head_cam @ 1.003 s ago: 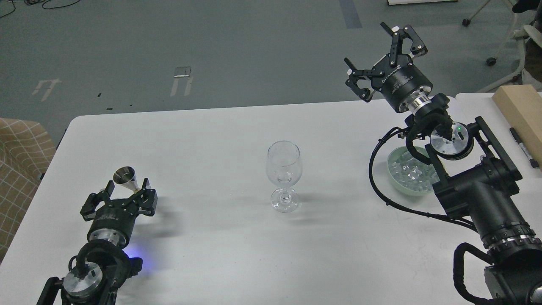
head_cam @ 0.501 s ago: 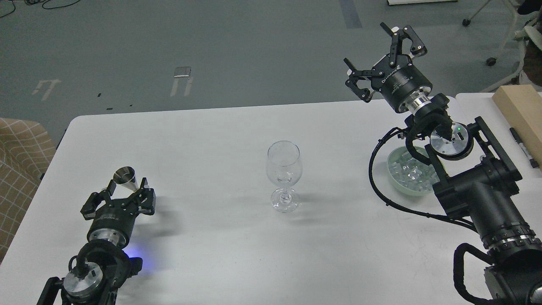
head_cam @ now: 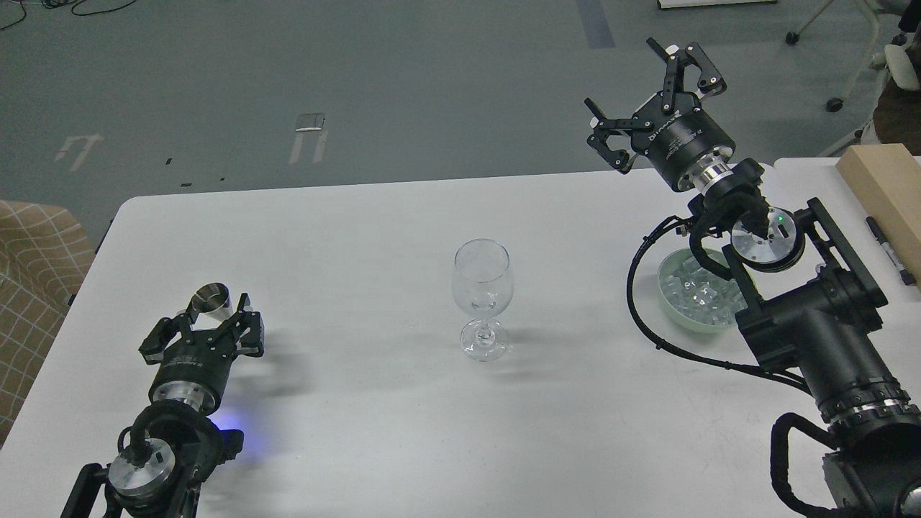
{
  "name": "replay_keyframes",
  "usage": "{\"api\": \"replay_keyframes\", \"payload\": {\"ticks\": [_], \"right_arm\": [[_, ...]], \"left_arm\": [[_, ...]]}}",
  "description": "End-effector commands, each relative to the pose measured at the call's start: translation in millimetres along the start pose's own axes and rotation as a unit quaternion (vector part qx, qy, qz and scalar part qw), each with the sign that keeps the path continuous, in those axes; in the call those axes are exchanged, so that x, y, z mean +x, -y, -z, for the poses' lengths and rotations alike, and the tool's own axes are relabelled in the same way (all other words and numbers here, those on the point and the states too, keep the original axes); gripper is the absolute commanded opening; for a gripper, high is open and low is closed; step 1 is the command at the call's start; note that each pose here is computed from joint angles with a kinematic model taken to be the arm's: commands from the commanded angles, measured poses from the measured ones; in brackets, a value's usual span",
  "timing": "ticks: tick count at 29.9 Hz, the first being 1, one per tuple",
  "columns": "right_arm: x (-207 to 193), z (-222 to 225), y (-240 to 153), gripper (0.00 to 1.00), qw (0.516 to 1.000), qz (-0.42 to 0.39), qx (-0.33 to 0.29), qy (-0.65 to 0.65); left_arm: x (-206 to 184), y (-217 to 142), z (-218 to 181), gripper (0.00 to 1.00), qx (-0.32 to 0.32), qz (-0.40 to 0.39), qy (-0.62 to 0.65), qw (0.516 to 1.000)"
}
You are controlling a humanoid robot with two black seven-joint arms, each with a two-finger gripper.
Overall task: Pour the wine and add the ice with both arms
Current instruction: 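Close the left gripper on the metal jigger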
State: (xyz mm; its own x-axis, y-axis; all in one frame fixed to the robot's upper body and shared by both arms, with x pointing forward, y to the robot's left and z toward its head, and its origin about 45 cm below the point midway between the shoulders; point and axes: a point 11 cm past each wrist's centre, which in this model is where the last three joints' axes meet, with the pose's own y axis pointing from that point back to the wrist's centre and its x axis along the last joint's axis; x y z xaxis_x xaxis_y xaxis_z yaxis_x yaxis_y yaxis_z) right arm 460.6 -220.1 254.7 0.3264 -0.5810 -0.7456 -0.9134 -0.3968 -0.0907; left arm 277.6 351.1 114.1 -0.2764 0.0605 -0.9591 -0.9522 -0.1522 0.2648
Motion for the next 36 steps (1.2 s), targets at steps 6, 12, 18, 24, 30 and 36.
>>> {"api": "replay_keyframes", "payload": {"ticks": [6,12,18,24,30,36], "right_arm": [[1.1,-0.9,-1.1,1.00,1.000,-0.001,0.000,0.001],[1.1,-0.9,-1.1,1.00,1.000,-0.001,0.000,0.001],[1.1,-0.9,-1.1,1.00,1.000,-0.001,0.000,0.001],[1.6,-1.1,-1.2,1.00,1.000,-0.002,-0.001,0.001],[1.6,-1.1,-1.2,1.00,1.000,-0.002,-0.001,0.001],[1.5,-1.1,-1.2,1.00,1.000,-0.002,-0.001,0.001]], "left_arm": [[0.4,-0.3,-0.9,0.61,-0.001,0.004,-0.001,1.000],[-0.2,0.0,-0.6,0.59,0.000,0.005,-0.002,1.000],[0.8,-0.7,-0.7,0.55,0.001,0.004,-0.001,1.000],[1.3,-0.7,-0.8,0.54,0.001,0.004,-0.002,1.000],[1.4,-0.8,-1.0,0.51,-0.001,0.004,-0.003,1.000],[4.1,-0.9,-0.9,0.49,-0.003,0.002,-0.003,1.000]]}}
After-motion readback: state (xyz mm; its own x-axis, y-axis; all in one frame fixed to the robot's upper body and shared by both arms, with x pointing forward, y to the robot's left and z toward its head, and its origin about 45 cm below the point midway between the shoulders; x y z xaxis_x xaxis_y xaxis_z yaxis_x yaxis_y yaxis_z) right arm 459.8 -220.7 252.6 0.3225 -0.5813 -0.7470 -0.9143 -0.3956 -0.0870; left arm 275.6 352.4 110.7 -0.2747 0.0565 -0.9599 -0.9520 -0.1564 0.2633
